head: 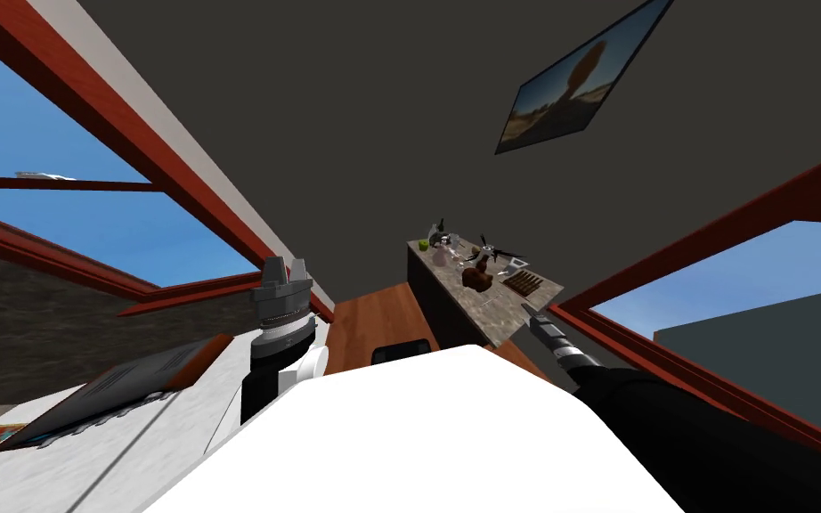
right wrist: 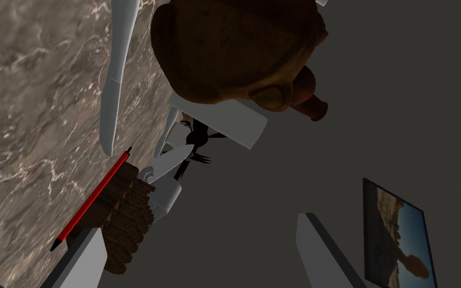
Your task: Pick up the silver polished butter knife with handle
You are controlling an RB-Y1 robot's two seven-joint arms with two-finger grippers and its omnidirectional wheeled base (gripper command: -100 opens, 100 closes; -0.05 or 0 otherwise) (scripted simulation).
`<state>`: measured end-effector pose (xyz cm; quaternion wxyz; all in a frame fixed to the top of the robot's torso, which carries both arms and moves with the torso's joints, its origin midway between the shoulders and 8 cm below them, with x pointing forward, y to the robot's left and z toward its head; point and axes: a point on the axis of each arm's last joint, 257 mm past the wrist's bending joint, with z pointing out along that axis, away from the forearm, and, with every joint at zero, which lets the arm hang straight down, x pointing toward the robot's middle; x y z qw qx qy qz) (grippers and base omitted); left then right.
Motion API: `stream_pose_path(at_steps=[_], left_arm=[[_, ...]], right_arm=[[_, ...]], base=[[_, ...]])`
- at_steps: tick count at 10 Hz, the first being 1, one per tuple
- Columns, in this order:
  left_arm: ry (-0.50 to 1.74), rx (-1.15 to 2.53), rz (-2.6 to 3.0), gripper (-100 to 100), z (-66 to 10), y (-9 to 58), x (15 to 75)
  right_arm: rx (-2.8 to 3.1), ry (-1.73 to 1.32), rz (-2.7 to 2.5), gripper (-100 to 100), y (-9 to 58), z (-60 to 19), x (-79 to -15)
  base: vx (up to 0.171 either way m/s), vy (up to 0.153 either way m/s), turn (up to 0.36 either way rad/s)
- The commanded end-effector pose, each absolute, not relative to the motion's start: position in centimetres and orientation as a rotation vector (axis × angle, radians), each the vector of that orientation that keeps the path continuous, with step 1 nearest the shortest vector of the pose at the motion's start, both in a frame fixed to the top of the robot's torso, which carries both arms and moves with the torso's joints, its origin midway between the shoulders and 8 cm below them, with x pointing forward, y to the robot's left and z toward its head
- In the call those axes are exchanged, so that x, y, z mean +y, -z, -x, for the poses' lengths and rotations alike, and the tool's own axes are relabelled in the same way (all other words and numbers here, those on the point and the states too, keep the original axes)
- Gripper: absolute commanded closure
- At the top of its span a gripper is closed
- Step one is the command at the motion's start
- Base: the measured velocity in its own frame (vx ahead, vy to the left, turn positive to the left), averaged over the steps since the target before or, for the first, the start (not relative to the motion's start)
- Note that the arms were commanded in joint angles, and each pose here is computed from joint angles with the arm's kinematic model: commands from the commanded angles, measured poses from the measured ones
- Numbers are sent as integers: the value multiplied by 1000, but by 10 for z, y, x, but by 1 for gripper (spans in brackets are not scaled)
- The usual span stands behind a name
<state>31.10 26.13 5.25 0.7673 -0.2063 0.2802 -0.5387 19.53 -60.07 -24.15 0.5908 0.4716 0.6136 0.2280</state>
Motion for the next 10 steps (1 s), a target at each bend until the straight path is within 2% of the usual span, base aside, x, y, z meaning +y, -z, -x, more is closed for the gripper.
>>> stream_pose_path(at_steps=[1, 5, 7, 10], left_arm=[[1170, 608, 448, 0, -311, -52, 261], [1169, 609, 448, 0, -311, -52, 261], [1169, 608, 448, 0, -311, -52, 261], [1169, 609, 448, 0, -311, -52, 261]], right_arm=[[1475, -445, -1121, -100, 255, -173, -620], [1557, -290, -1162, -100, 274, -126, -656], [1638, -154, -1185, -100, 286, -84, -681], [1679, -58, -1219, -100, 296, -49, -698]], base=[[272, 130, -53], [226, 84, -65], [264, 135, -103], [280, 52, -47]])
